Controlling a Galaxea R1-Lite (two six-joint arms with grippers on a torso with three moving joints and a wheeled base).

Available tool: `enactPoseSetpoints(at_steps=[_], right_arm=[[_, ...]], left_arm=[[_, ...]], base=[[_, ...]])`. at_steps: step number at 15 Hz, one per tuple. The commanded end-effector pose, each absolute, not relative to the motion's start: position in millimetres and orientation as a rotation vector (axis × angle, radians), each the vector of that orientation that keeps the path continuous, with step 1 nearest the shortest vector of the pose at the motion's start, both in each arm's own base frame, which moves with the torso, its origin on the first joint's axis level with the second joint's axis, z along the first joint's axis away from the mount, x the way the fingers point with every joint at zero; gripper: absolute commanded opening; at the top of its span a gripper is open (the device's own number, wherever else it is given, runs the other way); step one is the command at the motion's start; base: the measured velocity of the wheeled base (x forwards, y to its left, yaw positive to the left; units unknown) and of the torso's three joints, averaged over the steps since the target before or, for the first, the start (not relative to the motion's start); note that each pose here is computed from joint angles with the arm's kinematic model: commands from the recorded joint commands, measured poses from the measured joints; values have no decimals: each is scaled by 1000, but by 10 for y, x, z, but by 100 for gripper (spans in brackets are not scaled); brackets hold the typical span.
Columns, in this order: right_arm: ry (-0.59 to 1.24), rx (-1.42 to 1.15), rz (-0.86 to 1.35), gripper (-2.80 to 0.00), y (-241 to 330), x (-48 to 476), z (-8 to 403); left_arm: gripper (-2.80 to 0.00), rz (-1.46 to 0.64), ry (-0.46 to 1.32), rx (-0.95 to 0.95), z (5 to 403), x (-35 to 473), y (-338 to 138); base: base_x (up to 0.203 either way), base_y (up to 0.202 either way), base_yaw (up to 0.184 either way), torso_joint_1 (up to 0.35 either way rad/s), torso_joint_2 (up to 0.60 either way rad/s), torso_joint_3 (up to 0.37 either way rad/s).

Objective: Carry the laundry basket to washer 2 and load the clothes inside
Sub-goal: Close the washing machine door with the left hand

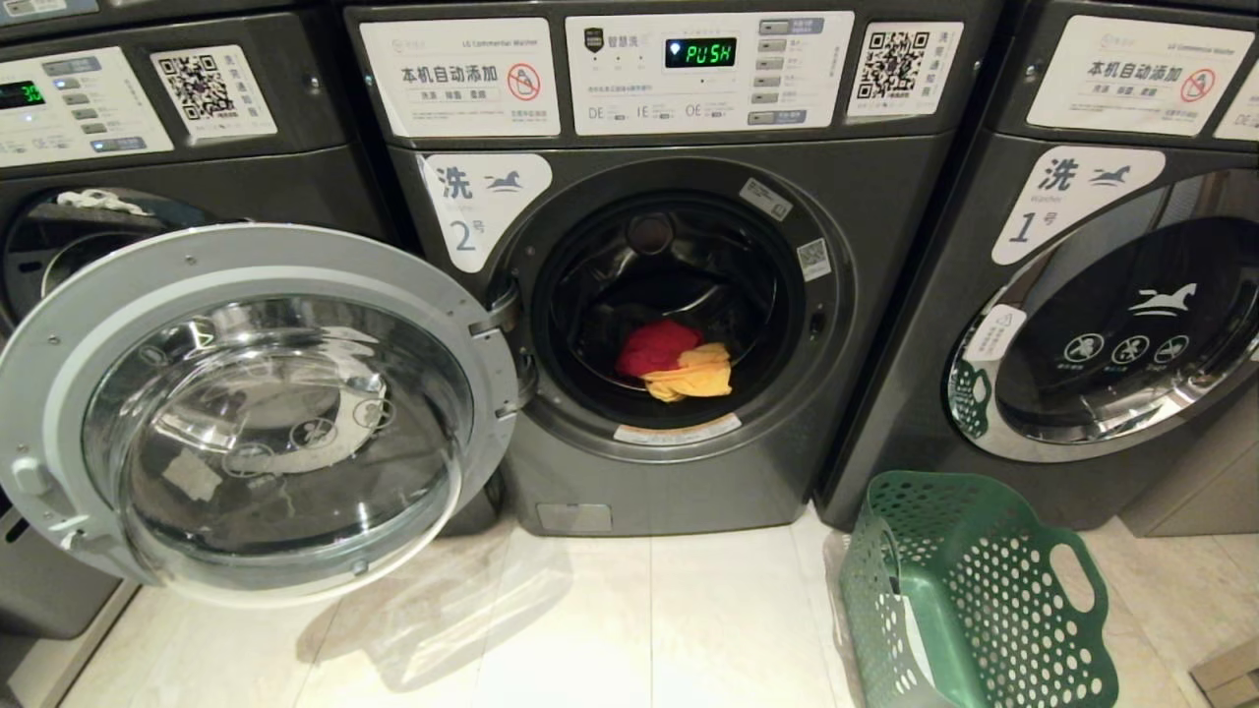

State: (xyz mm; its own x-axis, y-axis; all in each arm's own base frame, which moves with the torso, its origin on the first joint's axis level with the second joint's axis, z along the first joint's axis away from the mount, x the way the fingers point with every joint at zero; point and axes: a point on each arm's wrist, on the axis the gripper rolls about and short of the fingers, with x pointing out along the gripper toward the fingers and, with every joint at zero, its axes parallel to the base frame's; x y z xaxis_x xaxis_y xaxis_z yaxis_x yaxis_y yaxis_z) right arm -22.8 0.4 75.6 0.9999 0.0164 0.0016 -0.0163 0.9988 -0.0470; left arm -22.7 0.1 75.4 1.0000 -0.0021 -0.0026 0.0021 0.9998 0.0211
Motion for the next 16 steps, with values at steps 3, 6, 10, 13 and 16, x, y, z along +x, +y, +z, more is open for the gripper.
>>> enactPoseSetpoints(at_steps=[3,6,10,13,16], right_arm=[[0,-46,17,-280,4,-227,757],[0,-46,17,-280,4,-227,757],[2,-71,19,-280,4,-227,754],[3,-60,17,-280,4,-227,754],[1,-61,17,-280,4,-227,755]], left_arm=[[-280,-2,3,21,755,-226,1],[-280,-2,3,15,755,-226,1],[-280,-17,-7,123,770,-228,-3],[-280,-8,-170,152,1359,-375,-2],[-280,18,-260,139,2489,-404,5]], base=[[0,0,0,2,0,211],[0,0,0,2,2,95],[0,0,0,2,0,8],[0,0,0,0,0,0],[0,0,0,0,0,0]])
